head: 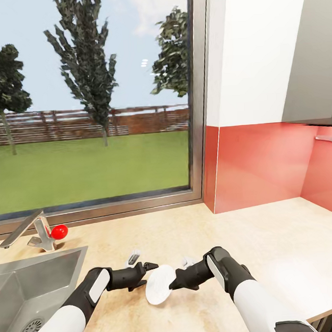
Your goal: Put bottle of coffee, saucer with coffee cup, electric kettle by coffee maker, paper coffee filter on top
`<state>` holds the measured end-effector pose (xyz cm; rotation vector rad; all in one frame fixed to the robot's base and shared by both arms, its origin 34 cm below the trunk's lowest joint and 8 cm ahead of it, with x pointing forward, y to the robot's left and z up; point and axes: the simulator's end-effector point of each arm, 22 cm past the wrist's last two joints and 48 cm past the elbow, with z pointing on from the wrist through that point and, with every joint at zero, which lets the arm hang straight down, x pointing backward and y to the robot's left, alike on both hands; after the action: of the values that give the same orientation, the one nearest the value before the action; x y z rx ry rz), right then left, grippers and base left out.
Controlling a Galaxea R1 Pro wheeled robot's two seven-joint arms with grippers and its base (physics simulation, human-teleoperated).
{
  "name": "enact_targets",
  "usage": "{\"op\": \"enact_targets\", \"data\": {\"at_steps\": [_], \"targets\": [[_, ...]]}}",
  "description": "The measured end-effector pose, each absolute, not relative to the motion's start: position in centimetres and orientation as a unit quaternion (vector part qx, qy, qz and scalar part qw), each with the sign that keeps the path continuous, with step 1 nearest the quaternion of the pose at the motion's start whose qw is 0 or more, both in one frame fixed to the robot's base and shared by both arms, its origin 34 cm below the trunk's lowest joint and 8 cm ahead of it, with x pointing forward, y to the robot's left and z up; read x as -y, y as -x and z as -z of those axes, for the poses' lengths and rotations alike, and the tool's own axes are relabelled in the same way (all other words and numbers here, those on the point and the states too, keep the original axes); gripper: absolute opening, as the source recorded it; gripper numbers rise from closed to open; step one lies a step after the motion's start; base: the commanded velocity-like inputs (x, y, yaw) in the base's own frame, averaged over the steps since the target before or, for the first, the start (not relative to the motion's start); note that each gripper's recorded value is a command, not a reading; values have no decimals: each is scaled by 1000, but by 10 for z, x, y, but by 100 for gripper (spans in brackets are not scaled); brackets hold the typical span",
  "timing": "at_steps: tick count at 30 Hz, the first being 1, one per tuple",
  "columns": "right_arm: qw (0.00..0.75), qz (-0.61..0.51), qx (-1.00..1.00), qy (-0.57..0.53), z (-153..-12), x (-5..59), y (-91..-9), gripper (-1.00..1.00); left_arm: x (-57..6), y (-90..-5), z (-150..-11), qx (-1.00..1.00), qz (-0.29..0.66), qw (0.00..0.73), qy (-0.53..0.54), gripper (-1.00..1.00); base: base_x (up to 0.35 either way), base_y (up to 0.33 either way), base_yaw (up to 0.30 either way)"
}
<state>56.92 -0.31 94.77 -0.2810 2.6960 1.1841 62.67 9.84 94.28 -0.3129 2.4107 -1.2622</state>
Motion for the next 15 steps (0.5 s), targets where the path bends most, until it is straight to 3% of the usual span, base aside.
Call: {"op": "enact_targets", "data": {"at_steps": [10,15], "targets": [[95,-405,-905,90,-952,1,-572,-100,-147,-644,-951,-870,421,227,115,100,0,0,0],[102,-405,-904,91,-957,2,-576,-100,-174,-675,-995,-864,405,286,91,100,0,0,0]]}}
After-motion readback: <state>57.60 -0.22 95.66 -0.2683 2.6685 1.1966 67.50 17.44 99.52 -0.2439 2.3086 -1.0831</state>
